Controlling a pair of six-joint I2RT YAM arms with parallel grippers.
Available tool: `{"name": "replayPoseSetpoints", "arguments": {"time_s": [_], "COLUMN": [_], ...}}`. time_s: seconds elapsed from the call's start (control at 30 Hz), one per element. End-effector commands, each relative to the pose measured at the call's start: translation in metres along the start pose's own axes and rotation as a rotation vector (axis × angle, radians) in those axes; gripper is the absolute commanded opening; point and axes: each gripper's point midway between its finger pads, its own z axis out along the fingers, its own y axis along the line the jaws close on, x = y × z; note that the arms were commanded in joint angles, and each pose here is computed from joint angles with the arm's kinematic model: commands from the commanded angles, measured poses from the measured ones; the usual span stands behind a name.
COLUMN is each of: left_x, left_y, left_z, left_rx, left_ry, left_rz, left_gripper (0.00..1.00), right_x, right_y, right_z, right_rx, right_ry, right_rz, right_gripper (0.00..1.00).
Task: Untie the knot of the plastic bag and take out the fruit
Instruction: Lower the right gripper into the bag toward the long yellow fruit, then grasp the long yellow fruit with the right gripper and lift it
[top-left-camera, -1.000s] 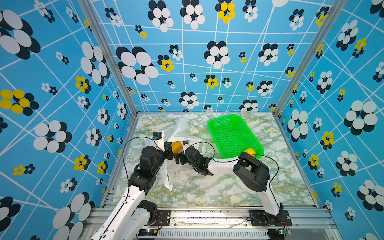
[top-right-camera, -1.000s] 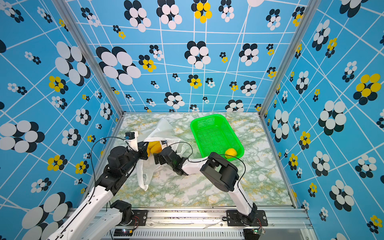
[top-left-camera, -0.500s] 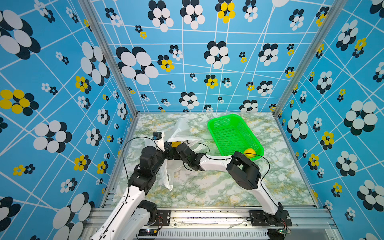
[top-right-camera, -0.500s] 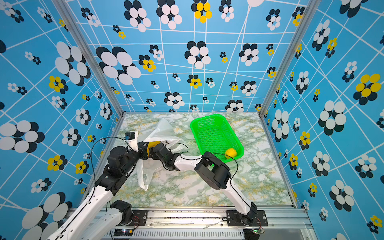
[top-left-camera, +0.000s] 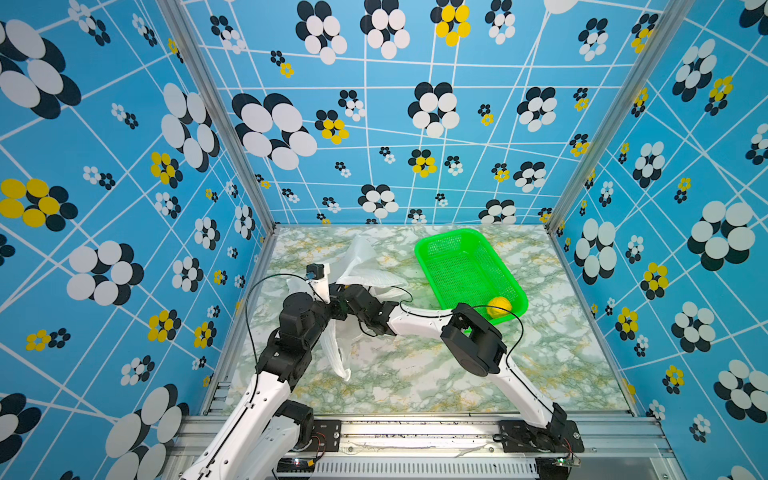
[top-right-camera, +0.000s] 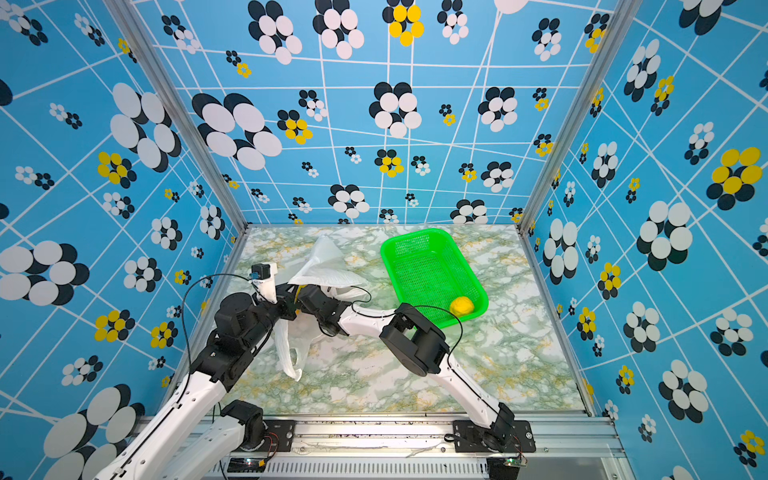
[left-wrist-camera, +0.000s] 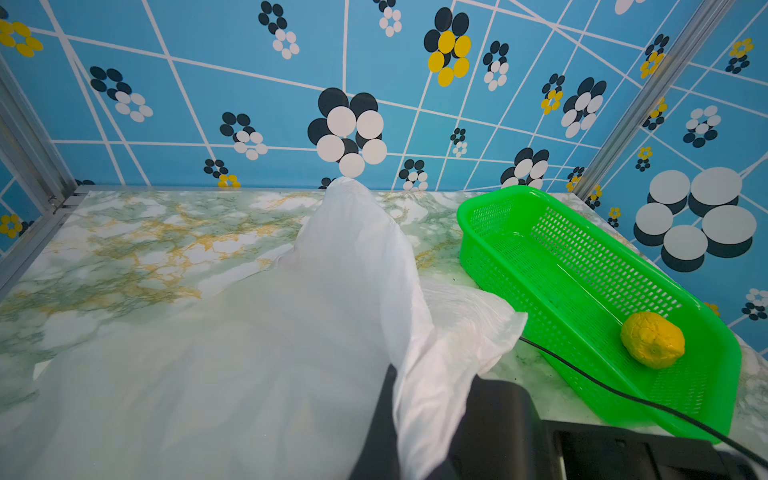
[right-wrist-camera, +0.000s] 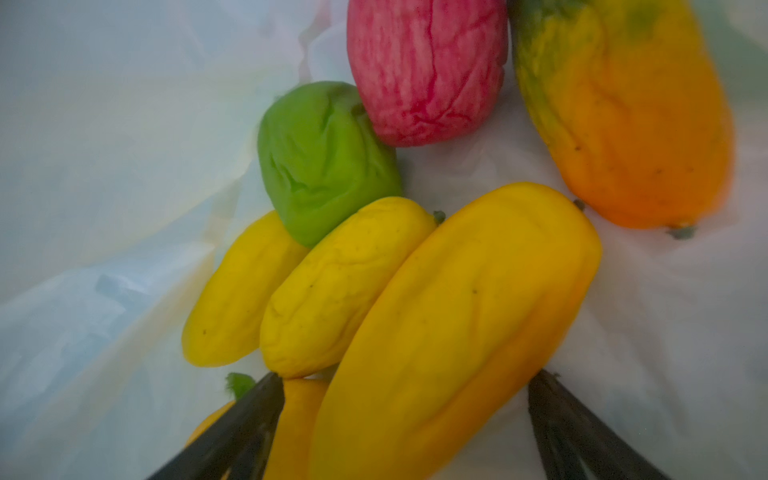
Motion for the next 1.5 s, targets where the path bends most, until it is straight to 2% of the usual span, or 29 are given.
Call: {"name": "replayPoseSetpoints", "arguments": {"time_s": [0.0, 0.07, 0.37, 0.7, 0.87, 1.17, 1.33, 1.47], "left_x": [-0.002, -0.001, -0.001, 0.000, 0.000, 0.001, 0.003, 0.003], "left_y": [-0.006, -0.006, -0.006, -0.006, -0.006, -0.005, -0.002, -0.002], "left_z": [-0.002, -0.002, -0.003, -0.002, -0.002, 0.000, 0.001, 0.001], "left_rx": [0.028, 0.030, 0.030, 0.030, 0.028, 0.021, 0.006, 0.002], "left_ry": [-0.015, -0.012, -0.017, -0.008, -0.010, -0.001, 0.005, 0.004], "left_rz": [-0.003, -0.003, -0.005, -0.004, -0.003, -0.003, -0.001, 0.002], "left_gripper": [0.00, 0.00, 0.00, 0.00, 0.00, 0.00, 0.00, 0.00], "right_x": [0.007, 0.009, -0.003, -0.024, -0.035, -0.047, -0.024, -0.006], "right_y": [-0.022, -0.024, -0.026, -0.028, -0.022, 0.026, 0.055, 0.048], "right_z": [0.013, 0.017, 0.005, -0.035, -0.060, -0.129, -0.183, -0.222], "right_rx": [0.080, 0.086, 0.050, -0.043, -0.104, -0.382, -0.525, -0.624], "right_ry": [-0.002, 0.001, -0.044, -0.135, -0.173, -0.274, -0.294, -0.387], "right_rz": [-0.006, -0.006, 0.001, -0.002, 0.001, -0.062, -0.217, -0.311], "right_gripper": [0.91, 0.87, 0.50, 0.27, 0.25, 0.24, 0.23, 0.24]}}
